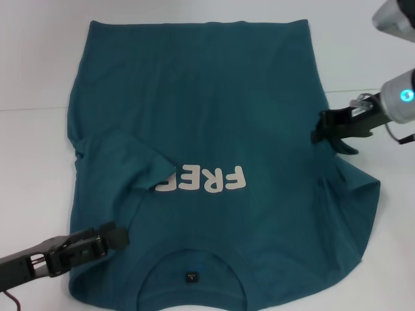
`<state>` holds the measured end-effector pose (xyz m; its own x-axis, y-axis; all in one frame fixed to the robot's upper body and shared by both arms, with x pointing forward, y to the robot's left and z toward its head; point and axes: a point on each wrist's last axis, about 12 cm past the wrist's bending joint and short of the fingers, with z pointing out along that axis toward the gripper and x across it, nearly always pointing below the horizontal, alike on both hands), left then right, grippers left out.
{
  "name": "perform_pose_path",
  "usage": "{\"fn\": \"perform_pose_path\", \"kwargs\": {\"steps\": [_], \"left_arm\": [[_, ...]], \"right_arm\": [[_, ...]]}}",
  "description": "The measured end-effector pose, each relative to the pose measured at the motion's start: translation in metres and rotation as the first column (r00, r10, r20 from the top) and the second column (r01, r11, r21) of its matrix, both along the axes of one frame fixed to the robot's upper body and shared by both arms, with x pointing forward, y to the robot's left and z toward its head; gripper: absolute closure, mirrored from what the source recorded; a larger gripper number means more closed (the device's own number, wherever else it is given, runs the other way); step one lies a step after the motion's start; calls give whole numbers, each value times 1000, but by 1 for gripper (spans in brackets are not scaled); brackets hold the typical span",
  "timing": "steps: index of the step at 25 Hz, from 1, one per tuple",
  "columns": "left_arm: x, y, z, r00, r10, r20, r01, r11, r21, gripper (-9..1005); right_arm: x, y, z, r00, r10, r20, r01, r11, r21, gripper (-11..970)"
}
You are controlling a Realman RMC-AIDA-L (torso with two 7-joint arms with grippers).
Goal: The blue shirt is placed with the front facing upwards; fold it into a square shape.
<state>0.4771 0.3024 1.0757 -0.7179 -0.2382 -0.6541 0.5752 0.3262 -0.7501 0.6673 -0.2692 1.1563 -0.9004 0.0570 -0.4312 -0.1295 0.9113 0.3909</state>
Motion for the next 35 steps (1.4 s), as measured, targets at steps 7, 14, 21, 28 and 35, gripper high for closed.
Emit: {"fn": "perform_pose_path", "kwargs": {"steps": [7, 14, 21, 28, 35], "left_arm": [[1, 0, -1, 1000, 11, -4, -11, 1000, 6, 46], [0, -1, -4, 1000, 14, -6, -14, 1000, 3, 46], [0, -2, -5, 1000, 17, -11, -17, 1000, 0, 46], [0, -2, -5, 1000, 18, -11, -18, 1000, 0, 46], [0, -2, -5, 1000, 18, -11, -18, 1000, 0, 48]], "right_arm": [[3, 19, -9, 1000, 24, -5, -24, 1000, -4, 948], [3, 21, -12, 1000, -8, 1, 8, 1000, 26, 948], [3, 22, -21, 998, -59, -2, 59, 997, 51, 947], [4, 18, -24, 993, -121, -3, 121, 991, 65, 947], [7, 13, -24, 987, -159, 20, 157, 985, 74, 947]]}}
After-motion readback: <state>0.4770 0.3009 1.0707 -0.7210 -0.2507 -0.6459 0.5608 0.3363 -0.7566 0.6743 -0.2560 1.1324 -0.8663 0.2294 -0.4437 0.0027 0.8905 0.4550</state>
